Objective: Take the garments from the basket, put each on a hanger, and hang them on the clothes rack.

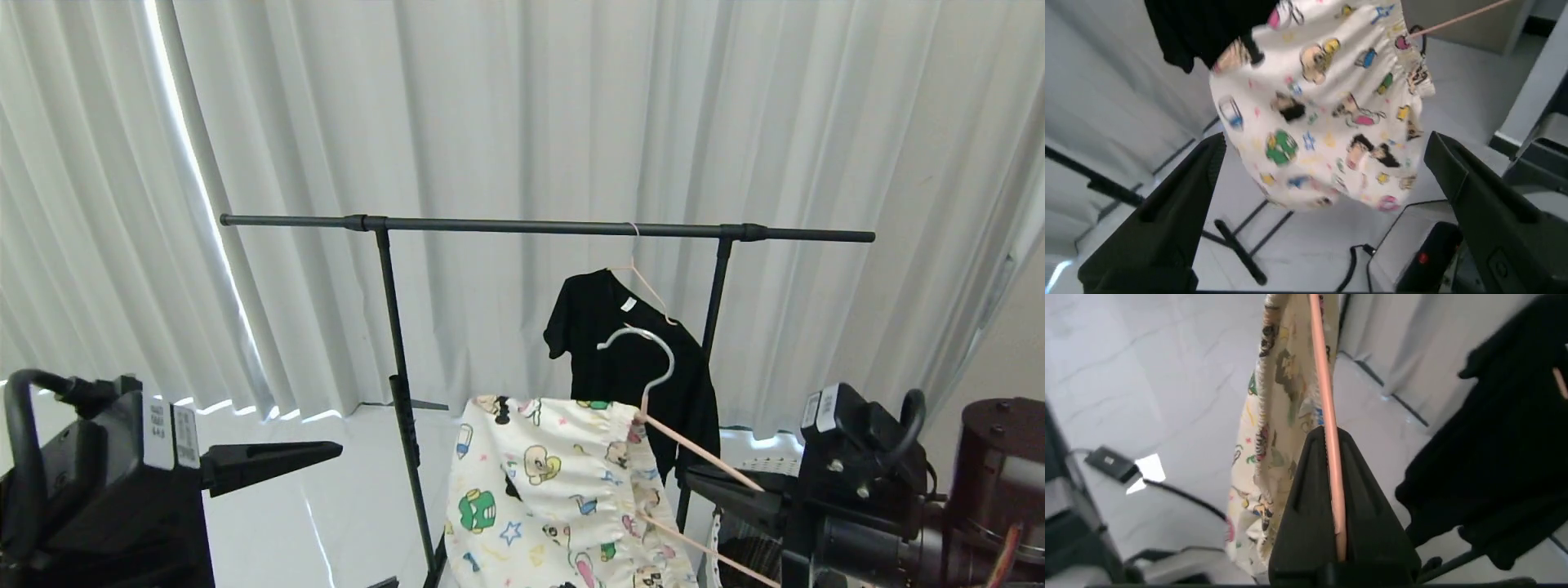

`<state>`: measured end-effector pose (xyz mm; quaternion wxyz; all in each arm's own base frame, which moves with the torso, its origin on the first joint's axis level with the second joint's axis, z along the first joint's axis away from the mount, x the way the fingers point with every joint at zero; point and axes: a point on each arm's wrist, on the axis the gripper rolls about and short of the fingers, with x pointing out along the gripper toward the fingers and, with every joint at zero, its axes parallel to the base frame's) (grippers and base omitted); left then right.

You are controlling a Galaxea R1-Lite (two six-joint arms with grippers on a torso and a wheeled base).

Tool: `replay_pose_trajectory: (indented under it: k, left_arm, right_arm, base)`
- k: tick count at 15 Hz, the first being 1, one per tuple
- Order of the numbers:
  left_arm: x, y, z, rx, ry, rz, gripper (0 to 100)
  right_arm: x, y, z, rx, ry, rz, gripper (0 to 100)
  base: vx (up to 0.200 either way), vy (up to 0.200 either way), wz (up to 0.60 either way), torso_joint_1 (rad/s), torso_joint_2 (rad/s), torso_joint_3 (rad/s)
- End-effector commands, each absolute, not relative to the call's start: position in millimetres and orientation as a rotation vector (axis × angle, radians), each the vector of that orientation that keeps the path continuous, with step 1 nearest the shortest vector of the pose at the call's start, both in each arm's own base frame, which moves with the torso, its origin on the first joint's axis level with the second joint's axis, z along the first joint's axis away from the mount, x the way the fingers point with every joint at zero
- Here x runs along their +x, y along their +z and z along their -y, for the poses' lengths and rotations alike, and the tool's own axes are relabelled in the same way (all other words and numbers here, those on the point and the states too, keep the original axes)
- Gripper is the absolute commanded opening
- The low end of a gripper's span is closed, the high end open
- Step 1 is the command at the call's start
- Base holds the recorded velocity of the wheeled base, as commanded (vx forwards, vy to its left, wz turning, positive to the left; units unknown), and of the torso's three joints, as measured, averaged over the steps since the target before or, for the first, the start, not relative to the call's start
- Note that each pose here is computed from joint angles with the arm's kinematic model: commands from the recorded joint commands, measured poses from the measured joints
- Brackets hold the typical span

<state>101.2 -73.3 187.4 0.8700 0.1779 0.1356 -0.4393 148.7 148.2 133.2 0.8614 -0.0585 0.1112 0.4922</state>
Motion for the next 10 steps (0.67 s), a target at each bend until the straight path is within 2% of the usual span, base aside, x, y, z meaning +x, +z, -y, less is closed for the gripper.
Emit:
replay_pose_trajectory:
  k: [1, 3, 4, 6, 10]
  left_arm:
    - [95, 170, 70, 0.428, -1.001, -0.299, 100]
    - [102, 162, 76, 0.486, -1.105, -0.309, 100]
    - [102, 162, 76, 0.486, -1.105, -0.309, 100]
    - [114, 149, 88, 0.563, -1.215, -0.339, 100]
    - [129, 139, 111, 0.571, -1.300, -0.412, 100]
  right_arm:
    - [137, 119, -140, -0.182, 1.104, -0.264, 0]
    - [123, 112, -142, -0.259, 1.212, -0.248, 0]
    - [123, 112, -142, -0.259, 1.212, -0.248, 0]
    - [107, 109, -154, -0.297, 1.319, -0.235, 0]
    - [105, 112, -155, -0.353, 1.340, -0.173, 0]
  base:
    - [0.000, 0.000, 0.00, 0.000, 0.00, 0.000]
    - [0.000, 0.000, 0.00, 0.000, 0.00, 0.000]
    - [0.000, 0.000, 0.00, 0.000, 0.00, 0.000]
    - [0.000, 0.000, 0.00, 0.000, 0.00, 0.000]
    - [0.000, 0.000, 0.00, 0.000, 0.00, 0.000]
